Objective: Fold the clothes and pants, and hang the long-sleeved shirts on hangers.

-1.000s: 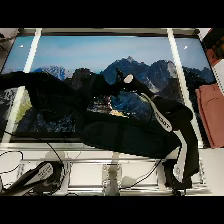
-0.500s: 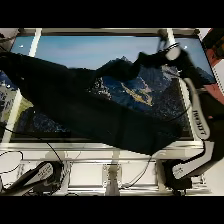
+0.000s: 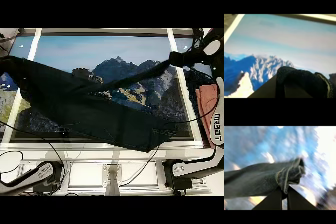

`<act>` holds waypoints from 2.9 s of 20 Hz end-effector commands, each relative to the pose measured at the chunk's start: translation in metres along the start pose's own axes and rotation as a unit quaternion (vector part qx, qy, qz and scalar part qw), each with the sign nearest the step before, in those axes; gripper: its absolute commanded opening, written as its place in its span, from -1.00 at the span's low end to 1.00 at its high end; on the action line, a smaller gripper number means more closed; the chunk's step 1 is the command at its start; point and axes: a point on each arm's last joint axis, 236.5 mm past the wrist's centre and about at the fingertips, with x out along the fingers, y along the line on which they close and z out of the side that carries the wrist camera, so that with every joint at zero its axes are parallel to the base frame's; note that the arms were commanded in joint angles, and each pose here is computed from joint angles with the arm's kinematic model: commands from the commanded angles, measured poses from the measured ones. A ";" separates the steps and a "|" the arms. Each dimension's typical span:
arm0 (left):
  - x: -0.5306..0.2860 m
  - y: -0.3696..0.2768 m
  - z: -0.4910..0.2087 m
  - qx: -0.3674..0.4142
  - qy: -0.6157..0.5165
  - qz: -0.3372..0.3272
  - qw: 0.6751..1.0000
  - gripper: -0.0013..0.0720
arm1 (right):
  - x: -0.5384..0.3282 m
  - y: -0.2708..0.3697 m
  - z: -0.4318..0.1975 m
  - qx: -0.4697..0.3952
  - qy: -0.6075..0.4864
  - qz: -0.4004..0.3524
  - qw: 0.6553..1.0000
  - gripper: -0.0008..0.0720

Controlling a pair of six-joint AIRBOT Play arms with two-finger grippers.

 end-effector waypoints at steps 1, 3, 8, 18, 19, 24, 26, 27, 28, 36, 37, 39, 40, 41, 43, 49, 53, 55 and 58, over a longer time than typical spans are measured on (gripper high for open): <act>0.023 0.001 -0.036 0.004 0.047 -0.006 0.999 -0.84 | -0.007 -0.023 -0.039 -0.039 0.077 -0.029 0.996 -0.93; 0.035 0.001 -0.055 0.000 0.070 -0.011 0.998 -0.84 | -0.008 -0.021 -0.049 -0.035 0.078 -0.028 0.996 -0.93; 0.043 0.000 -0.071 -0.003 0.088 -0.015 0.996 -0.84 | -0.030 -0.002 -0.098 -0.031 0.031 -0.016 0.999 -0.93; 0.042 -0.007 -0.078 -0.006 0.104 -0.029 0.994 -0.84 | -0.005 -0.021 -0.262 0.075 0.068 -0.059 0.993 0.53; 0.041 -0.008 -0.080 -0.006 0.108 -0.031 0.994 -0.84 | -0.007 -0.032 -0.238 0.099 0.026 -0.074 0.992 0.53; 0.041 -0.010 -0.082 -0.007 0.111 -0.034 0.993 -0.84 | 0.009 -0.066 -0.179 0.184 0.025 -0.032 0.982 0.53; 0.041 -0.011 -0.082 -0.009 0.112 -0.036 0.993 -0.84 | 0.033 -0.047 -0.166 0.168 0.071 0.047 0.982 0.54; 0.041 -0.011 -0.083 -0.010 0.114 -0.037 0.993 -0.84 | 0.046 -0.042 -0.159 0.162 0.085 0.074 0.980 0.54; 0.040 -0.012 -0.084 -0.015 0.116 -0.038 0.992 -0.84 | 0.061 -0.038 -0.151 0.166 0.094 0.098 0.977 0.54; 0.040 -0.014 -0.086 -0.016 0.121 -0.042 0.992 -0.84 | 0.127 -0.033 -0.153 0.151 0.165 0.143 0.964 0.54; 0.040 -0.014 -0.086 -0.016 0.122 -0.042 0.992 -0.84 | 0.130 -0.030 -0.159 0.141 0.176 0.141 0.964 0.54; 0.039 -0.014 -0.086 -0.016 0.122 -0.042 0.991 -0.84 | 0.138 -0.024 -0.170 0.116 0.197 0.131 0.965 0.53; 0.039 -0.014 -0.087 -0.016 0.123 -0.043 0.991 -0.84 | 0.140 -0.021 -0.171 0.102 0.198 0.127 0.967 0.53; 0.039 -0.015 -0.087 -0.016 0.123 -0.043 0.991 -0.84 | 0.143 -0.015 -0.168 0.084 0.192 0.127 0.970 0.53; 0.039 -0.015 -0.087 -0.016 0.123 -0.043 0.991 -0.84 | 0.146 -0.003 -0.160 0.061 0.184 0.127 0.973 0.03; 0.040 -0.014 -0.086 -0.016 0.122 -0.042 0.992 -0.84 | 0.129 0.019 -0.094 -0.011 0.123 0.119 0.985 -0.93; 0.036 -0.007 -0.070 -0.014 0.096 -0.028 0.995 -0.84 | 0.081 0.027 0.008 -0.065 0.003 0.102 0.993 -0.93; 0.030 0.000 -0.047 -0.010 0.061 -0.011 0.998 -0.84 | 0.048 0.034 0.053 -0.090 -0.056 0.094 0.990 -0.93; 0.018 0.007 -0.018 -0.004 0.019 0.007 1.000 -0.84 | 0.003 0.046 0.090 -0.138 -0.116 0.085 0.980 -0.93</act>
